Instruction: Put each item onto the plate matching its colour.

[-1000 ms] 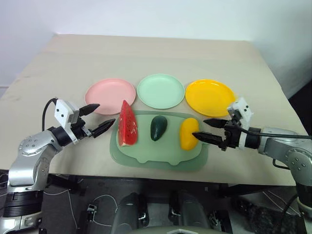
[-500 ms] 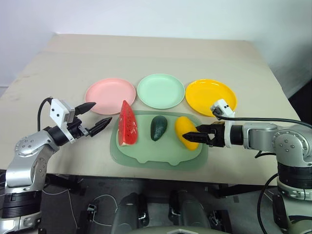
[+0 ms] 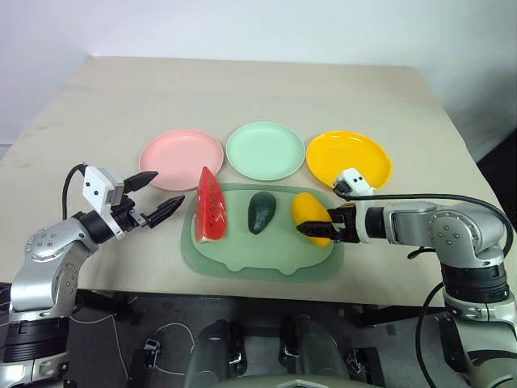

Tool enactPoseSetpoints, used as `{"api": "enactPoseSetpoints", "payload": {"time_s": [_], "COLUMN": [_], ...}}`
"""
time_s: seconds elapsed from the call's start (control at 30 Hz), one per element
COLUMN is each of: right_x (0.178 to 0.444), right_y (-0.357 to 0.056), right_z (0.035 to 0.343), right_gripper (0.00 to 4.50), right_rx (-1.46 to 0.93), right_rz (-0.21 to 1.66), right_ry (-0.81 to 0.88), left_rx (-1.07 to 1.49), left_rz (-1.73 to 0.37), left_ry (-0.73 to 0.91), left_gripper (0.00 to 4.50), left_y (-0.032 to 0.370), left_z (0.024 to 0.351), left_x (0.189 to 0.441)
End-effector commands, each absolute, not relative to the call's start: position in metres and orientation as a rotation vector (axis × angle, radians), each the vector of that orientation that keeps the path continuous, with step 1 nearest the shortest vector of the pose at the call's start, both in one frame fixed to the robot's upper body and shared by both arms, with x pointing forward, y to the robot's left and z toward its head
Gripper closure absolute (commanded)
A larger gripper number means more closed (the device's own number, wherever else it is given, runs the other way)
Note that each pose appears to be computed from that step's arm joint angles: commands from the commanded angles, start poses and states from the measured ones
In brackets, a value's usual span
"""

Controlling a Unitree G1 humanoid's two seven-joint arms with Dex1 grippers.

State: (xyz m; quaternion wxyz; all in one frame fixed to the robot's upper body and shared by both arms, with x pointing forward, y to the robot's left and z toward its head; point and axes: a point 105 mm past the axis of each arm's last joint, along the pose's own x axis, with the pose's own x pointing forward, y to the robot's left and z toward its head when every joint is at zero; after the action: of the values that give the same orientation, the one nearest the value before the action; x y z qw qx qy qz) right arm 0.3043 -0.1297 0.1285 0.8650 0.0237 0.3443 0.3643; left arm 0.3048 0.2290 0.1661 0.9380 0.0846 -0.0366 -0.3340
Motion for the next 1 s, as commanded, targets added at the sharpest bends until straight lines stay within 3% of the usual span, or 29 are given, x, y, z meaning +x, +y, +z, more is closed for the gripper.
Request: {"api": "enactPoseSetpoints", "payload": {"time_s": [0.03,0.13,0.3,0.5,0.77,1.0], "right_x": [0.309,0.31,0.311,0.347,0.401,0.433], "right_y": [-0.126,-0.128,-0.14,-0.17,-0.188,-0.202], "right_z": [0.141,0.145,0.171,0.195,0.188,0.169], "right_gripper": [0.62,1.34,1.34,1.34,1.34,1.34], "right_rx": [0.007,-0.011,-0.059,-0.142,-0.173,-0.218], "right_rz": [0.774,0.774,0.799,0.645,0.511,0.409], "right_ry": [0.652,0.624,0.517,0.375,0.329,0.352], "left_rx": [0.208,0.211,0.213,0.217,0.224,0.23], "left_rz": [-0.66,-0.657,-0.645,-0.637,-0.633,-0.63], "left_ry": [-0.121,-0.121,-0.123,-0.122,-0.121,-0.126], "left_gripper": [0.0,0.0,0.0,0.0,0.0,0.0], "left_y": [0.234,0.235,0.238,0.24,0.242,0.242], "left_z": [0.178,0.177,0.178,0.178,0.18,0.183], "left_x": [0.303,0.303,0.302,0.3,0.302,0.302]}}
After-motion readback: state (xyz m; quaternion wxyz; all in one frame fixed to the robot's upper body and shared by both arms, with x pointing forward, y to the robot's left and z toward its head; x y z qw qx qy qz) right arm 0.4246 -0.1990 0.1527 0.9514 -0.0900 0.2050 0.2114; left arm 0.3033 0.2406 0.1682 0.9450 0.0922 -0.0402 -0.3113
